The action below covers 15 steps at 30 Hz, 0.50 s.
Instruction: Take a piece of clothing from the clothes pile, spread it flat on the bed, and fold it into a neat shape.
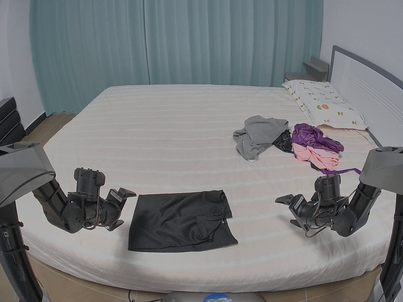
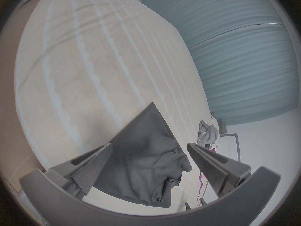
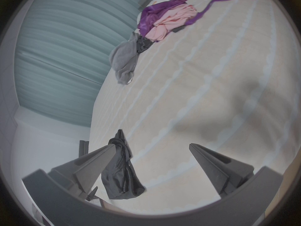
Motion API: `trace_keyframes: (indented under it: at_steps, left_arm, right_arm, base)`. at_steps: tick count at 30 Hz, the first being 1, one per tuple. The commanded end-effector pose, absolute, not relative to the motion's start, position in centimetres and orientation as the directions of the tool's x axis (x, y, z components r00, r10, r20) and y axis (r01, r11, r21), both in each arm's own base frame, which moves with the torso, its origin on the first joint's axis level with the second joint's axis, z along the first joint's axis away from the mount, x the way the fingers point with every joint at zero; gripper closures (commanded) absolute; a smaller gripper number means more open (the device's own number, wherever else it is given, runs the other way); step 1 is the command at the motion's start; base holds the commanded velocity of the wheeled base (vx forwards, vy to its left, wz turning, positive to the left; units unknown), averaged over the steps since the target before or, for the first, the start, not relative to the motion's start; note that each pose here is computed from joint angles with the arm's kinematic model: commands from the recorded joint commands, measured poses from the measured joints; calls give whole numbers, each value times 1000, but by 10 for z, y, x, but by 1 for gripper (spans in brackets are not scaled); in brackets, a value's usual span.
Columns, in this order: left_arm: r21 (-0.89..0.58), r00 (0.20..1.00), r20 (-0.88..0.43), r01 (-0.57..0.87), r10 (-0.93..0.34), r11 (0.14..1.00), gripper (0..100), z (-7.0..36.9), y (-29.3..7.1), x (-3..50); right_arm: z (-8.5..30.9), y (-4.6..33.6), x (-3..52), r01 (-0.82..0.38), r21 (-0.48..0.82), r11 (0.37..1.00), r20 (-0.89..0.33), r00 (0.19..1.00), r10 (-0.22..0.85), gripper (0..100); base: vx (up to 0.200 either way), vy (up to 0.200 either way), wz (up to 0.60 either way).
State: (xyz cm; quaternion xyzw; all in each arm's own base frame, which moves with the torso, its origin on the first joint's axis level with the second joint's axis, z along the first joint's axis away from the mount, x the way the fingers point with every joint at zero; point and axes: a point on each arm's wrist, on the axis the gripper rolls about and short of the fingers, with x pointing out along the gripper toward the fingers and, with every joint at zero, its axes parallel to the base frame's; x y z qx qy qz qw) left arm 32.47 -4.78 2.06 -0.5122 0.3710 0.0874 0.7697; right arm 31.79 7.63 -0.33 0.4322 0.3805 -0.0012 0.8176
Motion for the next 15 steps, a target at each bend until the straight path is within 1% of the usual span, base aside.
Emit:
trace_keyframes:
  at_steps: [1, 6, 7, 10, 11, 12, 14, 15]
  left_arm:
    - [-723, 708, -662, -516, -245, 460, 0, 20, -48, 325]
    - [-722, 707, -663, -517, -245, 460, 0, 19, -48, 325]
    - [-721, 707, -663, -516, -245, 462, 0, 19, -48, 325]
    - [-720, 706, -664, -517, -246, 462, 0, 19, -48, 325]
    - [-720, 706, -664, -517, -246, 462, 0, 19, -48, 325]
    - [-719, 705, -666, -518, -245, 463, 0, 18, -48, 325]
    - [-718, 704, -667, -517, -246, 466, 0, 17, -49, 325]
    - [-717, 704, -667, -516, -245, 469, 0, 17, -49, 325]
  right_arm:
    - [7, 101, 311, 269, 691, 671, -604, 725, 331, 0]
    - [12, 136, 299, 189, 674, 714, -600, 704, 380, 0]
    - [13, 144, 299, 156, 652, 742, -597, 709, 375, 0]
    - [10, 162, 300, 88, 535, 840, -634, 699, 330, 0]
    - [10, 162, 300, 86, 530, 844, -635, 700, 327, 0]
    - [8, 169, 303, 76, 485, 871, -645, 704, 297, 0]
    - [3, 177, 305, 63, 441, 895, -656, 703, 273, 0]
    - [0, 181, 305, 52, 417, 907, -659, 704, 263, 0]
  base:
    - [0, 200, 0]
    - [0, 200, 0]
    - [0, 200, 0]
    - [0, 200, 0]
    - [0, 200, 0]
    - [0, 200, 0]
    - [0, 200, 0]
    - [0, 0, 0]
